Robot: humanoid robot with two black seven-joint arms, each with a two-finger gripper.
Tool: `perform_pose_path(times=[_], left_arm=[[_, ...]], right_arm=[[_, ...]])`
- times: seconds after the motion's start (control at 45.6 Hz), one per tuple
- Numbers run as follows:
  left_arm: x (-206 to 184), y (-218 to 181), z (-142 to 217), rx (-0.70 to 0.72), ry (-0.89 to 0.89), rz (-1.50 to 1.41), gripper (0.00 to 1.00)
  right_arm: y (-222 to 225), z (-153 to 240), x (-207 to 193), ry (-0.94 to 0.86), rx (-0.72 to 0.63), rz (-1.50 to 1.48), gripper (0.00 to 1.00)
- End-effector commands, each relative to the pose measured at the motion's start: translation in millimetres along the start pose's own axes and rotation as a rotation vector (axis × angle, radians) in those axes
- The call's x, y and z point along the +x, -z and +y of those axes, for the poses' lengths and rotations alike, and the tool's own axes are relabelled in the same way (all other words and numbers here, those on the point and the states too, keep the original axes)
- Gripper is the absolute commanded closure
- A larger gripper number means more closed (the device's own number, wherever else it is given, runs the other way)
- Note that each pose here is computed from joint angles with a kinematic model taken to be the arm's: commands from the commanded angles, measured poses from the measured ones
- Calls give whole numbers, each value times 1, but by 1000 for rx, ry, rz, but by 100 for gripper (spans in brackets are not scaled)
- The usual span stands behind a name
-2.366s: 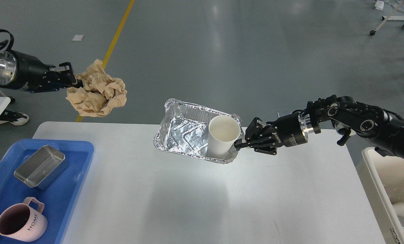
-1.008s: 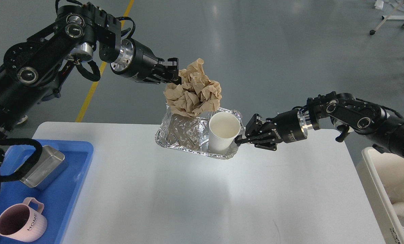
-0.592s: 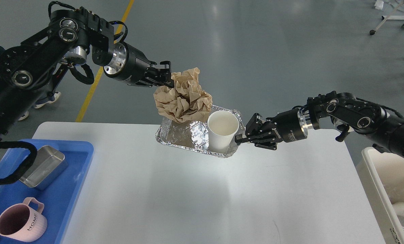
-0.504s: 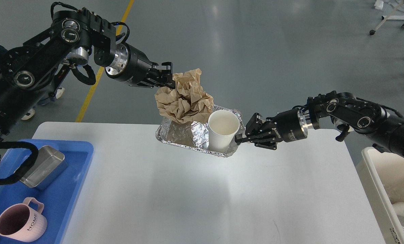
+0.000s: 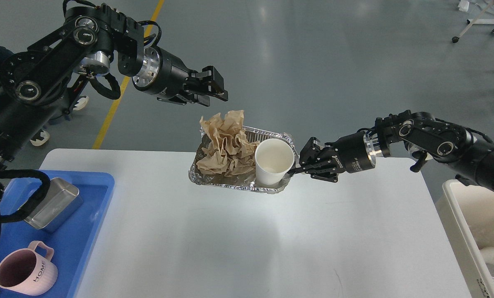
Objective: Tidy desktop
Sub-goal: 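Drop the crumpled paper into the foil tray and open the left gripper, then withdraw the left gripper and carry the foil tray toward the white bin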
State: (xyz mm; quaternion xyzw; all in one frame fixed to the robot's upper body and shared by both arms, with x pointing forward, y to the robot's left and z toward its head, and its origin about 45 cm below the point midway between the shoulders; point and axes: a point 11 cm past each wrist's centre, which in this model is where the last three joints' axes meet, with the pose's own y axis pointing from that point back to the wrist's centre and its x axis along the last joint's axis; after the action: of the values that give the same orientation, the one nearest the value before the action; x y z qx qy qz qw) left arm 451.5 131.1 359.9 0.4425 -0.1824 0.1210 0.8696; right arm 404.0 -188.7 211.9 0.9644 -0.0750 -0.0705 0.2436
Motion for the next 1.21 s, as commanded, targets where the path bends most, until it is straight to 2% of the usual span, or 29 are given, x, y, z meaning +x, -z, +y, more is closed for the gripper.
perform_pose_path(times=[0.0, 0.153, 0.241, 0.394, 0.504, 0.592, 0.657, 0.811, 0.942, 1.183], left_arm=[[-2, 2, -2, 7, 6, 0, 1], [-7, 9, -7, -12, 20, 31, 1], [-28, 35, -23, -62, 81, 152, 1], [-26, 40, -21, -376, 114, 489, 1], [-18, 3, -25, -685, 173, 675, 1], [1, -11, 1, -953, 162, 791, 1], [18, -6, 16, -1074, 115, 912, 1], [32, 39, 22, -1243, 14, 1248, 1], [25, 53, 18, -1350, 6, 1345, 1], [27, 76, 19, -1378, -37, 1494, 1]], right_arm=[[0, 3, 1, -5, 1, -1, 100], [-1, 4, 1, -7, 1, -3, 100], [-1, 4, 2, -11, 4, -5, 100], [0, 4, 2, -11, 6, -2, 100], [0, 5, 3, -16, 5, -2, 100], [1, 5, 4, -22, 8, 0, 100], [1, 5, 4, -28, 12, 0, 100], [-3, 4, 3, -29, 9, -6, 100], [-6, 4, 3, -36, 9, -9, 100], [-6, 7, 5, -42, 9, -11, 100]])
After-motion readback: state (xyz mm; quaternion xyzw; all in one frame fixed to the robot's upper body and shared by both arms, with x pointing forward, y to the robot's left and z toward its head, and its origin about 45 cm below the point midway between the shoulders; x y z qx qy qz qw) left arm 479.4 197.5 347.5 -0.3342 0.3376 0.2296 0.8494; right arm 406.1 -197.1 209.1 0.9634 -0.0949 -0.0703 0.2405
